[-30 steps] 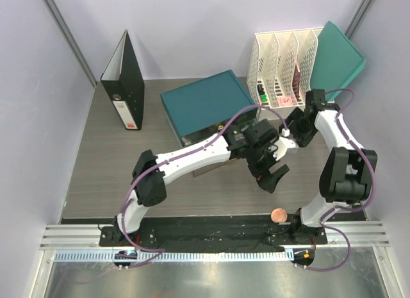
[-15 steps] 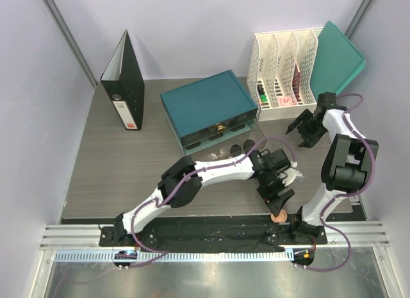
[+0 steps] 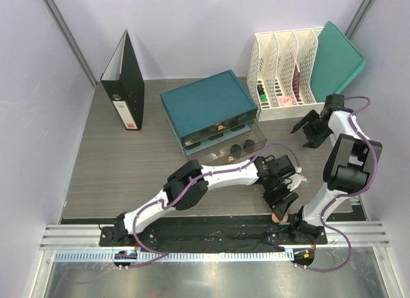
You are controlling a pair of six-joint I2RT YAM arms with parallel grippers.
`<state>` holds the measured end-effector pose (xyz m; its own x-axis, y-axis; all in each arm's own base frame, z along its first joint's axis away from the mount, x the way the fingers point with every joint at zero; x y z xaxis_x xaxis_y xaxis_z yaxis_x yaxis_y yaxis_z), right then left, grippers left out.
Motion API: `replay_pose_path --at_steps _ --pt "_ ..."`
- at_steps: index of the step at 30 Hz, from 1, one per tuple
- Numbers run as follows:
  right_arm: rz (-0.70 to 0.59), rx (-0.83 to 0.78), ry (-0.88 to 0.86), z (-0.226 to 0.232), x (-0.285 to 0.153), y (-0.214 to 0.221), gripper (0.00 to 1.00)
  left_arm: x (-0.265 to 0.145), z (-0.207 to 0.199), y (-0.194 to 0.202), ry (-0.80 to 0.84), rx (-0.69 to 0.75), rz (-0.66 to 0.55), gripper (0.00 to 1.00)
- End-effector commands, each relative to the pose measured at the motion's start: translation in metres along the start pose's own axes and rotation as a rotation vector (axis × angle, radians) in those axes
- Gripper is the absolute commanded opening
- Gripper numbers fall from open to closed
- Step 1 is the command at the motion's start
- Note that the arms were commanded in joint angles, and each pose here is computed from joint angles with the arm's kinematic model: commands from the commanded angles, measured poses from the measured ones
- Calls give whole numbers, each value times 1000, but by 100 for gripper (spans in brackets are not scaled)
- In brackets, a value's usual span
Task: Organize the makeup
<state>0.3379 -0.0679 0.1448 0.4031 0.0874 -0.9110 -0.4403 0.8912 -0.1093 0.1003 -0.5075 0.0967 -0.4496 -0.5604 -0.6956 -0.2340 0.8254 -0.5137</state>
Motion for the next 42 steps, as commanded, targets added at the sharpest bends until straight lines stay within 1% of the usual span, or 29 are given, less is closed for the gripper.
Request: replay_pose_path --at_steps 1,2,3,4,8,12,15,20,22,23,26,28,32,33,36,39,40,42 --pt "-10 -10 -27 0 -2 -4 74 13 0 -2 19 9 -5 37" --pt "-11 -9 -27 -1 -2 -5 74 14 2 1 8 2 4 22" --pt "-10 -9 -26 -1 -2 -4 74 14 3 1 -8 1 7 1" --pt "-14 -7 -26 -2 -3 -5 74 13 4 0 -18 6 9 0" --pt "-17 -6 -23 -2 -3 -5 74 -4 0 -6 -76 46 -3 0" --pt "-7 -3 -26 -4 -3 -3 73 -40 -7 -22 -124 70 -53 0" --pt "-12 -6 -40 -5 -7 1 73 -62 0 -27 -163 60 -86 0" --pt "-6 -13 -47 -11 -13 12 72 -115 5 -37 -245 35 -152 0" --pt "6 -22 -45 -13 -12 22 72 -135 16 -36 -304 -11 -178 0" --pt "7 -31 -45 -12 -12 26 72 -149 15 -40 -326 -17 -211 0" --pt "24 -57 -45 -11 -11 44 72 -178 32 -33 -393 -81 -243 0" --pt "37 -78 -44 -9 -9 58 72 -192 44 -25 -441 -110 -237 0" --pt "57 -115 -49 -3 -8 79 72 -212 58 -9 -577 -122 -177 0" --pt "60 -124 -48 -2 -8 83 72 -220 61 -5 -648 -125 -166 0" --pt "65 -142 -51 0 -10 92 72 -230 69 7 -756 -156 -137 0" --pt "70 -151 -62 -1 -14 100 72 -244 72 14 -826 -215 -151 0" --pt "79 -152 -57 -4 -14 103 72 -251 73 17 -886 -231 -156 0" --pt "88 -168 -57 -7 -17 113 72 -256 75 21 -933 -264 -172 0"
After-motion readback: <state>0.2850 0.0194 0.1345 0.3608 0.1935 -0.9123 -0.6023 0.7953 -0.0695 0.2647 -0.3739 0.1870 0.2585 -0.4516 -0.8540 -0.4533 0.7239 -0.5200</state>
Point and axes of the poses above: each gripper's point midway between its finger pads, its own x axis out along the fingers, its own z axis along the line the jaws close on, y = z × x, the point moved 8 cm from there along -x, back along the fingers, and after that the axes turned 15 degrees about x, right-handed, at the moved point
